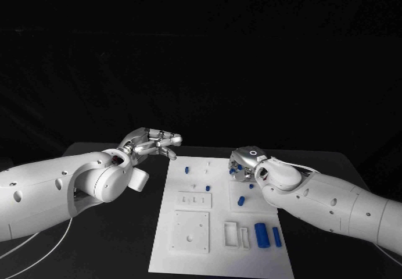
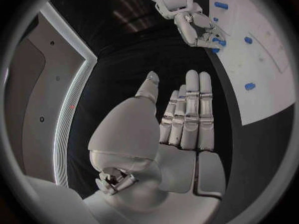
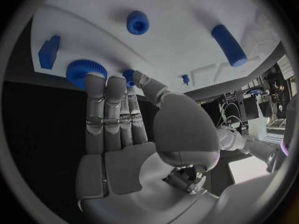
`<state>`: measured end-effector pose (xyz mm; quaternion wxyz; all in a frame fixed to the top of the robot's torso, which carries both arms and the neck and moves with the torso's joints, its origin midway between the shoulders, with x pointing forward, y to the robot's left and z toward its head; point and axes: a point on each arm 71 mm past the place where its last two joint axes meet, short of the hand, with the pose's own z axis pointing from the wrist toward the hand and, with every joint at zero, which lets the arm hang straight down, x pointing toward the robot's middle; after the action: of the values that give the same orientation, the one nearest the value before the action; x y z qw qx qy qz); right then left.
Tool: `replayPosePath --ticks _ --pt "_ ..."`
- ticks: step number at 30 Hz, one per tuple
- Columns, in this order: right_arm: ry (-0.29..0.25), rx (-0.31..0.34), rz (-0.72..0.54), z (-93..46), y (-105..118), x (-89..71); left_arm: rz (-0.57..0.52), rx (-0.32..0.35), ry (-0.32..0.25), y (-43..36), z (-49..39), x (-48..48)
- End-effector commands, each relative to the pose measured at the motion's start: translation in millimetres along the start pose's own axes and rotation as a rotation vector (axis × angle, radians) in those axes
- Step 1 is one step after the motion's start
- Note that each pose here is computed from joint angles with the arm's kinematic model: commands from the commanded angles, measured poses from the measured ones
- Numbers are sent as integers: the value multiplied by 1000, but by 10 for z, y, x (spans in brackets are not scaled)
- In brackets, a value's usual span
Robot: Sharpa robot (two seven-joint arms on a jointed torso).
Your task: Assemble the parts on the task board
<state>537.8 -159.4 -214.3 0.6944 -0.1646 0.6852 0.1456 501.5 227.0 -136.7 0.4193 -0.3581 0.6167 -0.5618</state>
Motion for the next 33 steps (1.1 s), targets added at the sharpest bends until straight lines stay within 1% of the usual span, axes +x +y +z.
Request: replayPosePath --ticks 1,4,11,24,33 --pt "-79 18 15 5 36 -106 -2 10 13 -17 6 7" --pt "-112 9 25 30 108 -180 -1 9 9 -16 8 -3" --pt "-149 -11 31 117 287 -260 -1 10 10 -18 14 3" --pt "-169 -31 37 258 495 -278 -5 11 25 -30 26 61" --pt "-163 -21 30 337 519 -243 -8 12 37 -38 34 106"
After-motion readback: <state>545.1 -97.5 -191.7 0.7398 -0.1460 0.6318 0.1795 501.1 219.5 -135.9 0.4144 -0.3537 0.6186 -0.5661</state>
